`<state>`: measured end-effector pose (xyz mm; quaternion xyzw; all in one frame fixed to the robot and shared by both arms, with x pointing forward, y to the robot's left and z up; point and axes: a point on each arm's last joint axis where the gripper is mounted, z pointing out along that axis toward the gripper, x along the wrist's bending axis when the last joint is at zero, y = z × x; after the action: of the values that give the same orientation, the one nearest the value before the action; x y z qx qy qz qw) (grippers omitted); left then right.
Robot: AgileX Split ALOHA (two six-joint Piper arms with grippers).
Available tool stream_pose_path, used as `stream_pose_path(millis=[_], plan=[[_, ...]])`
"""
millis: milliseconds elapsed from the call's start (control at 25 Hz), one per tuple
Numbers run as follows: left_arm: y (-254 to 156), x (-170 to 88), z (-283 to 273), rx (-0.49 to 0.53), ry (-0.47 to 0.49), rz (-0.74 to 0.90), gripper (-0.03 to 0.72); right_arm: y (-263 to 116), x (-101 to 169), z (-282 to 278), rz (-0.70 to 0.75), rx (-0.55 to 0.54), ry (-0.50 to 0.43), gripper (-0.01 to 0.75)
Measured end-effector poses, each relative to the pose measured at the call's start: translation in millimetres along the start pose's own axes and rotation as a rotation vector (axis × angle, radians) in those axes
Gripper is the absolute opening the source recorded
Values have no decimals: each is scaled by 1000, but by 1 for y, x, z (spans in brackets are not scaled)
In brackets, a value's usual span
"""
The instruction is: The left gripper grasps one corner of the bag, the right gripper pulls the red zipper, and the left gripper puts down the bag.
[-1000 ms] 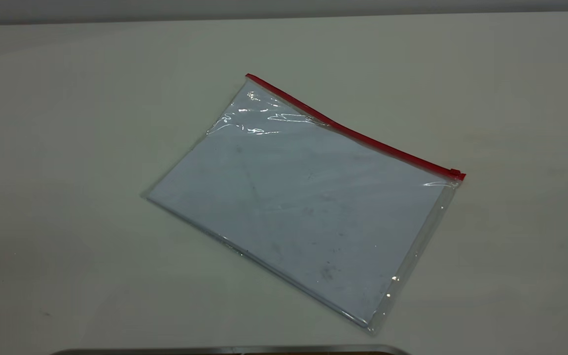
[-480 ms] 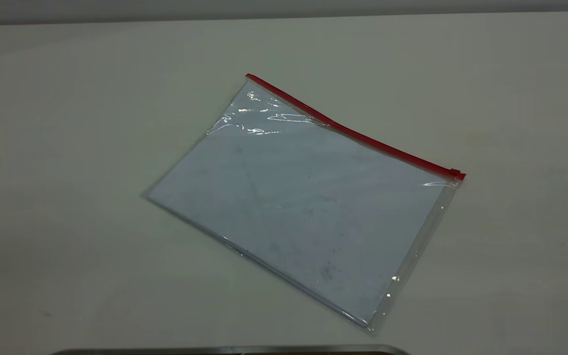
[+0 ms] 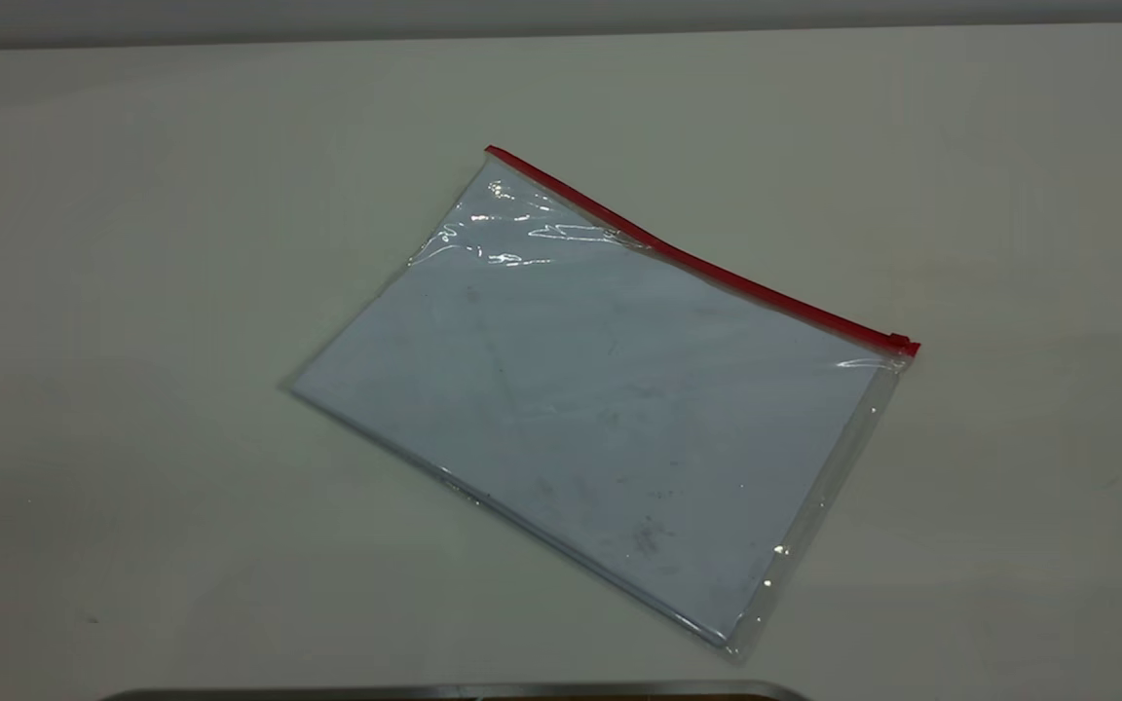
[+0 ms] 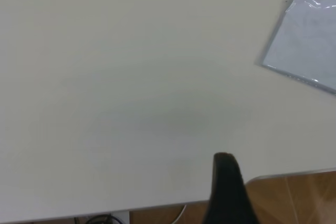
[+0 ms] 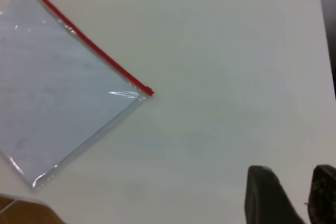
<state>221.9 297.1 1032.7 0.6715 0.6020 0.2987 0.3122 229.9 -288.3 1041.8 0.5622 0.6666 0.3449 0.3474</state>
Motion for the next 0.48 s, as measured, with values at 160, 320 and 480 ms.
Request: stream_pose_path(millis=[160, 320, 480], plan=[[0, 0, 0, 1, 0, 0, 577, -1, -5, 0, 58, 5, -50, 240], [0, 0, 0, 1, 0, -1, 577, -1, -6, 0, 84, 8, -72, 240], [0, 0, 0, 1, 0, -1, 577, -1, -7, 0, 92, 7, -73, 240]])
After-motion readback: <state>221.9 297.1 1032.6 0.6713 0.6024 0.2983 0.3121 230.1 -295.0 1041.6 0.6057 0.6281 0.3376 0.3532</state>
